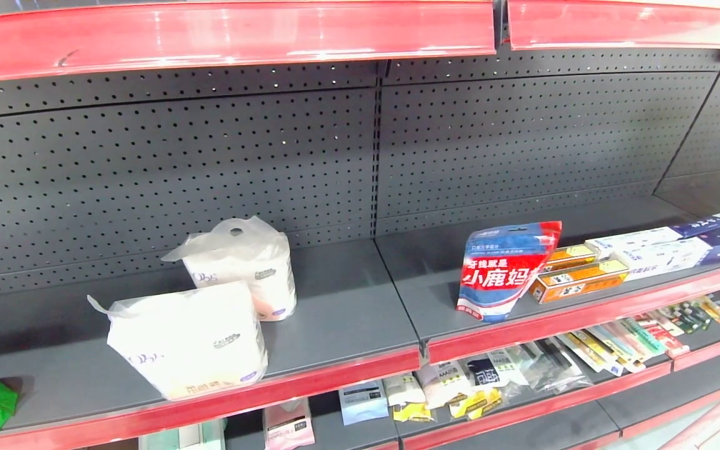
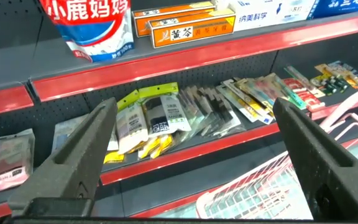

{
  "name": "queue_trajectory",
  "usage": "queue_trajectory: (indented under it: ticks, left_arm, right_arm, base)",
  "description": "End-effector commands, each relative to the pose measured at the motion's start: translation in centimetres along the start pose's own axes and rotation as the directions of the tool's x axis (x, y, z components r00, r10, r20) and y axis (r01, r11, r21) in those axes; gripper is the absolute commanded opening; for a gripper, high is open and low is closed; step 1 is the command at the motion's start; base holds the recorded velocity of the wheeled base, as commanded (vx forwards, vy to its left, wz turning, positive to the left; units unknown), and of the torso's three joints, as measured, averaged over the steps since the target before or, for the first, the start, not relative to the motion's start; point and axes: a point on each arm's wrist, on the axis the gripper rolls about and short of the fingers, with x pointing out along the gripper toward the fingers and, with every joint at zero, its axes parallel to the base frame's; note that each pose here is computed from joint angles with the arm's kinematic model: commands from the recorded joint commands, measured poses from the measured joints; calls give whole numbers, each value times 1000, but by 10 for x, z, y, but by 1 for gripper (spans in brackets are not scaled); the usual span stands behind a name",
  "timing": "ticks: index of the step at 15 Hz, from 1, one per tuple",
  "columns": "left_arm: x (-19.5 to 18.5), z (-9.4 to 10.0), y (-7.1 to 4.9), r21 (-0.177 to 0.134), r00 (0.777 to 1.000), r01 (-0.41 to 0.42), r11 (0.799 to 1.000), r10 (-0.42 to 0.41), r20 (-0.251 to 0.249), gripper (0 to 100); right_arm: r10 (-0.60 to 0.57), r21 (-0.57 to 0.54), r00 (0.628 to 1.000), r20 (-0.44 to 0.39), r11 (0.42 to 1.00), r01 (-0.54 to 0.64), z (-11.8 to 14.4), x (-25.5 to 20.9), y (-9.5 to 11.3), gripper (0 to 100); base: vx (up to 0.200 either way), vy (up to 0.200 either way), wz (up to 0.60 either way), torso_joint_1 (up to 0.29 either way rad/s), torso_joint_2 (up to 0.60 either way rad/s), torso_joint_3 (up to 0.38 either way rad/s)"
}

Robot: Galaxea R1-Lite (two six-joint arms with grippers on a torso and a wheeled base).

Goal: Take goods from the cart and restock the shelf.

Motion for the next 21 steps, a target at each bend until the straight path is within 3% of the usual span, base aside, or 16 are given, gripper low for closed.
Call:
queue_trajectory:
  ticks: [1,2,3,6,9,11,12,13,15,18,21]
  left_arm:
    - [105,64,0,17,895,-373,928,365,-257,100]
    - [124,57,9,45,848,-426,904,416,-329,100]
    - [138,49,14,58,822,-428,902,415,-390,100]
    - [155,37,21,112,781,-408,906,410,-471,100]
    - [167,25,36,138,729,-405,904,411,-547,100]
    - [175,14,40,146,699,-386,911,392,-599,100]
    - [175,14,40,146,699,-386,911,392,-599,100]
    - [186,8,43,174,681,-360,917,386,-623,100]
    - [196,1,44,207,685,-295,933,357,-634,100]
    - [205,-11,44,201,664,-208,957,289,-690,100]
    - [216,-22,41,210,637,-143,967,253,-728,100]
  right_arm:
    - [-1,-1,1000,-3,1000,1,0,0,0,100]
    - [-1,-1,1000,-3,1000,1,0,0,0,100]
    - [1,-1,1000,-4,1000,-1,0,0,0,100]
    - [1,-1,1000,-3,1000,-1,0,0,0,100]
    - [1,-1,1000,-4,1000,-1,0,0,0,100]
    - [-1,-1,1000,-4,1000,1,0,0,0,100]
    - [-1,-1,1000,-4,1000,1,0,0,0,100]
    - [1,-1,1000,-3,1000,-1,0,0,0,100]
    - [-1,-1,1000,-3,1000,1,0,0,0,100]
    - [-1,-1,1000,-3,1000,1,0,0,0,100]
    - [1,-1,1000,-4,1000,-1,0,0,0,100]
  base:
    - [0,0,0,0,0,0]
    - [0,0,0,0,0,0]
    - [0,0,0,0,0,0]
    - [0,0,0,0,0,0]
    - [0,0,0,0,0,0]
    - [0,0,0,0,0,0]
    - [0,0,0,0,0,0]
    - [0,0,0,0,0,0]
    - [0,0,0,0,0,0]
    - [0,0,0,0,0,0]
    - [0,0,0,0,0,0]
